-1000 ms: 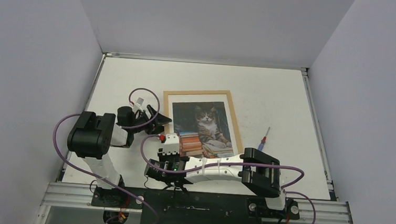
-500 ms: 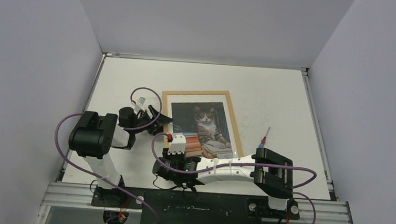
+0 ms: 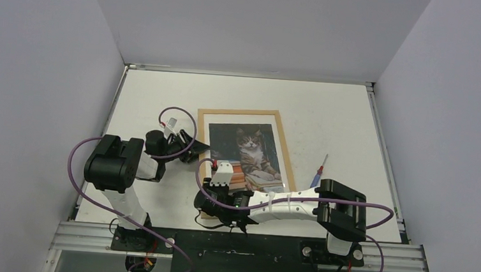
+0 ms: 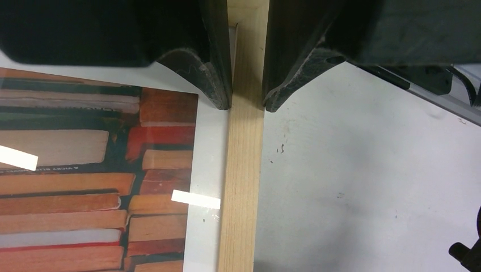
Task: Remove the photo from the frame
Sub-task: Turn over the photo frame at the center of the board.
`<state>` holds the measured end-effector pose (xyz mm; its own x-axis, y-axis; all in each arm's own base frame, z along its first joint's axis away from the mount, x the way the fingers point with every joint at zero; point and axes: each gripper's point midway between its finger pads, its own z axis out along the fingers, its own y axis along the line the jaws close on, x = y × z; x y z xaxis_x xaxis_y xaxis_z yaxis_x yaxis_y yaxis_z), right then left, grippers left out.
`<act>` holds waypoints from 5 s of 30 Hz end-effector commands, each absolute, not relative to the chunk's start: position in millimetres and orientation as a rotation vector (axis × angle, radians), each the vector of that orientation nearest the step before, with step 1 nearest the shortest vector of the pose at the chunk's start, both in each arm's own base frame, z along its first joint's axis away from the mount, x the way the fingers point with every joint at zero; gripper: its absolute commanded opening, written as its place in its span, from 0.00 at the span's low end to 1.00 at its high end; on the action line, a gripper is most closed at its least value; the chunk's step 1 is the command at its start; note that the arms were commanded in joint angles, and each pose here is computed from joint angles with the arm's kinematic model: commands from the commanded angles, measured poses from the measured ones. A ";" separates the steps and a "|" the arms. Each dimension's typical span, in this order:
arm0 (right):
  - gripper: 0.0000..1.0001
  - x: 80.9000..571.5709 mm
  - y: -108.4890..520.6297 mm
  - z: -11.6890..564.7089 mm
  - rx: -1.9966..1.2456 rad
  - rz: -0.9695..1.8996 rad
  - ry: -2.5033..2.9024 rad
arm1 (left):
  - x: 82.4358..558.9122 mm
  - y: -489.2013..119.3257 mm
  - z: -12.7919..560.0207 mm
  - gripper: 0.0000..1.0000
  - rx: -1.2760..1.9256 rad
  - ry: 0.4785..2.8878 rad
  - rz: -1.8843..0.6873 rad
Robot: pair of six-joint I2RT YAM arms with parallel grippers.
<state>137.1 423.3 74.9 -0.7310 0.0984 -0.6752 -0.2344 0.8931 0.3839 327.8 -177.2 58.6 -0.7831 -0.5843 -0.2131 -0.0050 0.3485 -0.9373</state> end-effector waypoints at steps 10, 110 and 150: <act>0.03 138.6 446.4 130.7 -0.009 0.870 2.205 | 330.4 -184.8 84.7 0.24 -0.393 2.036 -1.457; 0.15 88.3 348.4 115.4 -1.053 -0.557 1.259 | 307.4 -186.3 115.5 0.27 -0.386 2.147 -1.402; 0.29 120.2 336.8 95.6 -1.066 -0.726 1.247 | 293.2 -181.5 124.7 0.00 -0.273 2.273 -1.306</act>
